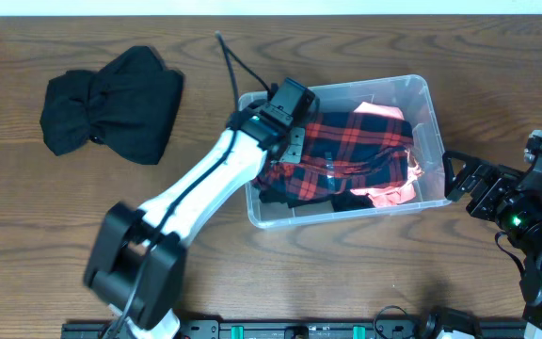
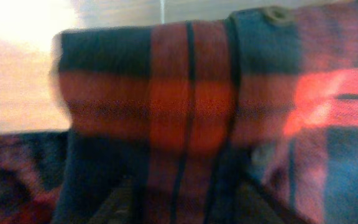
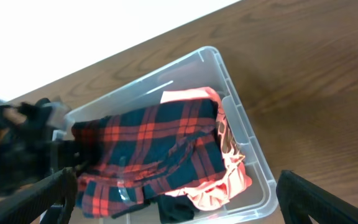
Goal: Pack container
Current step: 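Lower the plaid shirt into the bin, press it flat, release, then move the left gripper to the black garment and grasp it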
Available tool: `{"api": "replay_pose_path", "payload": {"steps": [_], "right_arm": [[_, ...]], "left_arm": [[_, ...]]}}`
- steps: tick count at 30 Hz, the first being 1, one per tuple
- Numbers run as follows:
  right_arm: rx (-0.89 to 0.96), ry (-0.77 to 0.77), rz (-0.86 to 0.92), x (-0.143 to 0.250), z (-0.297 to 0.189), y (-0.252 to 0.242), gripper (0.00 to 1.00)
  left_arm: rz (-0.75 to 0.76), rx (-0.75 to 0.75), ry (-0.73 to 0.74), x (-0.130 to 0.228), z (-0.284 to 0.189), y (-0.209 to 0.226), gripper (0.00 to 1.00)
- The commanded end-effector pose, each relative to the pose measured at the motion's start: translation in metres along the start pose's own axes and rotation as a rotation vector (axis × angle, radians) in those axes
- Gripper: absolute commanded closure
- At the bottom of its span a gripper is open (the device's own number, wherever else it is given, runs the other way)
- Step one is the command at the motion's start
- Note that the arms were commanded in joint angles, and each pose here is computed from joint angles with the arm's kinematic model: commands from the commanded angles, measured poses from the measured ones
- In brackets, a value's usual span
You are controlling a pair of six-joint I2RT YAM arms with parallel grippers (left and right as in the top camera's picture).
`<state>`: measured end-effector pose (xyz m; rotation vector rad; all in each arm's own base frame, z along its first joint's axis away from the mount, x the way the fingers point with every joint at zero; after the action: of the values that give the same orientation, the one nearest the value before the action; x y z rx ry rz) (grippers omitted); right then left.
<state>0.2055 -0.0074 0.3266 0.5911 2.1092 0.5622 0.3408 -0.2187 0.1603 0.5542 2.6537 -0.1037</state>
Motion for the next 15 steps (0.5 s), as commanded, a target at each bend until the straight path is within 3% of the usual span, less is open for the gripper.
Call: {"api": "replay_pose_path", "payload": {"steps": [1,4,8,11,15], "right_arm": [[0.005,-0.016,0.002,-0.003,-0.003,0.000,0.01],[0.005,-0.016,0.002,-0.003,-0.003,0.000,0.01],[0.005,-0.016,0.002,-0.003,-0.003,0.000,0.01],[0.005,-0.016,0.002,-0.003,-0.003,0.000,0.01],[0.005,-0.016,0.002,-0.003,-0.003,0.000,0.01]], "left_arm": [[-0.058,0.038,-0.211,-0.034,-0.080,0.017,0.27],[-0.153,0.005,-0.360,-0.041,-0.136,0.057,0.17],[-0.324,-0.113,-0.440,-0.025,-0.179,0.131,0.12],[-0.494,-0.199,-0.419,0.001,-0.188,0.195,0.09],[-0.697,-0.185,-0.364,0.034,-0.176,0.267,0.08]]}}
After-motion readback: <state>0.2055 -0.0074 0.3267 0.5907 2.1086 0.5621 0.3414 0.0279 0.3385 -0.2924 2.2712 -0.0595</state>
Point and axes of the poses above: each gripper's point midway between its finger pads, its own z axis out along the fingers, its own y axis along the line the jaws close on, x = y × z, the point moved 5 cm from there along -z, back along the fingers, and after that the axes turned 12 degrees about z, right-handed, at the moved point
